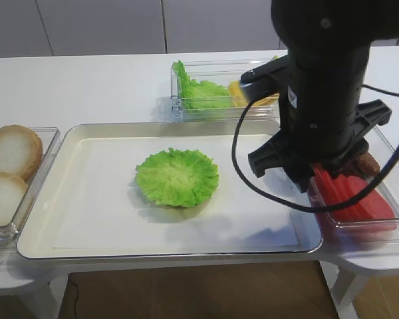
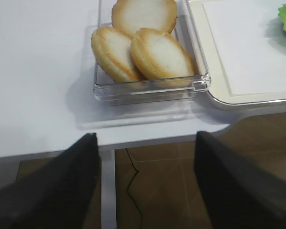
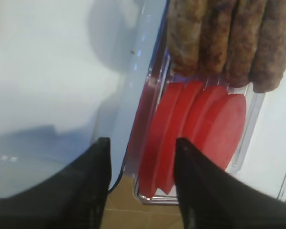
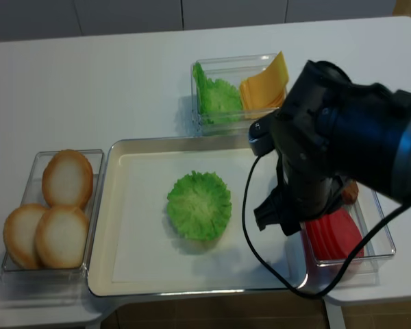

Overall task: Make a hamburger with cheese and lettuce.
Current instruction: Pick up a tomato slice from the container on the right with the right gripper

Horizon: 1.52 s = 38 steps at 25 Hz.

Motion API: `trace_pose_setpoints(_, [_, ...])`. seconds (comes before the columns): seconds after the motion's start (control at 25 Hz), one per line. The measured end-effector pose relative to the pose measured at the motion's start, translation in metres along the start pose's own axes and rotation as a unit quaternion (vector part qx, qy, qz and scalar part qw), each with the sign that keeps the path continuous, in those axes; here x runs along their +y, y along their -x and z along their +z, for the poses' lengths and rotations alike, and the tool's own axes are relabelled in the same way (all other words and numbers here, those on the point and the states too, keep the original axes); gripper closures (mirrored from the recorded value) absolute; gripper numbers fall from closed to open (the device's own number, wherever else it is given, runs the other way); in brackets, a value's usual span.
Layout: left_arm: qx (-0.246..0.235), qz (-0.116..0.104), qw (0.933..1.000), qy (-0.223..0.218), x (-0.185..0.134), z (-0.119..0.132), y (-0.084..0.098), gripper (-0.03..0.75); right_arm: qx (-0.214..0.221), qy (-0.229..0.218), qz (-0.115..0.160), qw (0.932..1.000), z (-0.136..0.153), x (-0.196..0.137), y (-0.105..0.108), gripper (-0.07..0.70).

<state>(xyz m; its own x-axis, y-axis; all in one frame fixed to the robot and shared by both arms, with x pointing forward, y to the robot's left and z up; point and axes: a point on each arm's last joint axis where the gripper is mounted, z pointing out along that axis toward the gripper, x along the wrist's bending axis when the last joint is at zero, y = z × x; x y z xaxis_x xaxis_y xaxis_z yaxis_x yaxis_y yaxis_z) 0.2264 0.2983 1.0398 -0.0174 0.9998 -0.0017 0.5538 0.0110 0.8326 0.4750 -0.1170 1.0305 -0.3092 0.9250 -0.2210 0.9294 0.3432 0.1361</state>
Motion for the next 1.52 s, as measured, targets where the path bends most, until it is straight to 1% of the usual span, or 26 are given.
trace_pose_setpoints(0.12, [0.0, 0.0, 1.0, 0.0, 0.0, 0.0, 0.0, 0.247, -0.002, 0.0, -0.001, 1.0, 0.002, 0.001, -0.001, 0.353])
trace_pose_setpoints(0.24, [0.0, 0.0, 1.0, 0.0, 0.0, 0.0, 0.0, 0.247, -0.005, 0.002, -0.003, 1.0, 0.003, 0.002, -0.001, 0.372])
trace_pose_setpoints(0.96, [0.0, 0.0, 1.0, 0.0, 0.0, 0.0, 0.0, 0.247, -0.026, -0.01, -0.014, 0.9995, 0.016, 0.007, -0.003, 0.385])
trace_pose_setpoints(1.08, [0.0, 0.0, 1.0, 0.0, 0.0, 0.0, 0.0, 0.247, -0.026, -0.009, -0.014, 0.9995, 0.015, 0.007, -0.003, 0.423])
trace_pose_setpoints(1.28, [0.0, 0.0, 1.0, 0.0, 0.0, 0.0, 0.0, 0.247, -0.029, -0.009, -0.015, 0.9994, 0.015, 0.007, -0.003, 0.542])
trace_pose_setpoints(1.36, [0.0, 0.0, 1.0, 0.0, 0.0, 0.0, 0.0, 0.247, -0.03, -0.009, -0.015, 0.9994, 0.015, 0.007, -0.003, 0.563])
trace_pose_setpoints(1.52, [0.0, 0.0, 1.0, 0.0, 0.0, 0.0, 0.0, 0.247, -0.03, -0.009, -0.016, 0.9994, 0.015, 0.008, -0.003, 0.568])
